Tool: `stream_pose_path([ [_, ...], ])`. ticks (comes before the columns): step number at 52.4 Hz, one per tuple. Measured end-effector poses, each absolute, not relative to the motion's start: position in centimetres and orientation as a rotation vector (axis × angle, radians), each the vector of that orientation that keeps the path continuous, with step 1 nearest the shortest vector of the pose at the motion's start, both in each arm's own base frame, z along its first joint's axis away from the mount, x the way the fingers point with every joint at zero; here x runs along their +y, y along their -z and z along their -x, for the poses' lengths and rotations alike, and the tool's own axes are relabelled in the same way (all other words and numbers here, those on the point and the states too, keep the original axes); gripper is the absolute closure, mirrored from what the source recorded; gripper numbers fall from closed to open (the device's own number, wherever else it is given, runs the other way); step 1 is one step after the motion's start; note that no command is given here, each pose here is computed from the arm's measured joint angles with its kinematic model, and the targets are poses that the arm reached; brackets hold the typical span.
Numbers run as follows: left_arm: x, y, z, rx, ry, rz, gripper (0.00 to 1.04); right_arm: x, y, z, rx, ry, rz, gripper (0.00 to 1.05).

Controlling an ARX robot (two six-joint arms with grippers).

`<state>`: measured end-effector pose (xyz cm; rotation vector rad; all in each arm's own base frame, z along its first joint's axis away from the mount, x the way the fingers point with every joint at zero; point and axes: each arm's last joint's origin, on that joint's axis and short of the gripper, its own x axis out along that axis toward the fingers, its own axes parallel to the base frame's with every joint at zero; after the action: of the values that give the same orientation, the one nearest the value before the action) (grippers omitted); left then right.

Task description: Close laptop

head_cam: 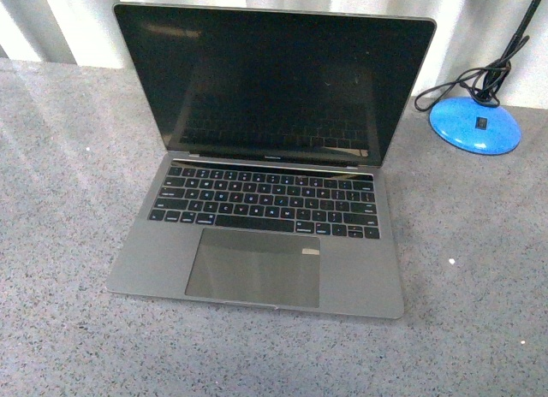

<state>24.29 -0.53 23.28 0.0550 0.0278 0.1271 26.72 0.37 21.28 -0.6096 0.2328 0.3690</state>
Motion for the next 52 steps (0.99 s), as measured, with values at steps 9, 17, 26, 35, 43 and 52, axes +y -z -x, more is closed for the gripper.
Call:
stream_pose_path([
  [9, -1.9, -23.7, -27.0, 0.044, -0.016, -0.128, 0.07, 1.3, -21.5, -28.5, 0.221, -0.398, 0.638, 0.10],
  [17, -2.4, -23.8, -29.2, 0.046, 0.007, -0.152, 0.07, 1.9, -21.8, -29.6, 0.212, -0.404, 0.648, 0.14],
  [26, -2.8, -24.1, -31.9, 0.056, 0.047, -0.186, 0.28, 2.6, -22.3, -31.0, 0.208, -0.418, 0.656, 0.43],
  [35, -3.6, -24.1, -33.7, 0.081, 0.151, -0.225, 0.57, 3.3, -22.6, -32.2, 0.206, -0.458, 0.674, 0.72],
  [43, -5.1, -23.7, -35.2, 0.122, 0.274, -0.294, 0.89, 3.9, -22.9, -33.6, 0.207, -0.509, 0.717, 1.04],
  [52, -6.3, -23.3, -36.3, 0.141, 0.341, -0.344, 1.01, 4.4, -22.9, -34.6, 0.207, -0.544, 0.746, 1.04],
])
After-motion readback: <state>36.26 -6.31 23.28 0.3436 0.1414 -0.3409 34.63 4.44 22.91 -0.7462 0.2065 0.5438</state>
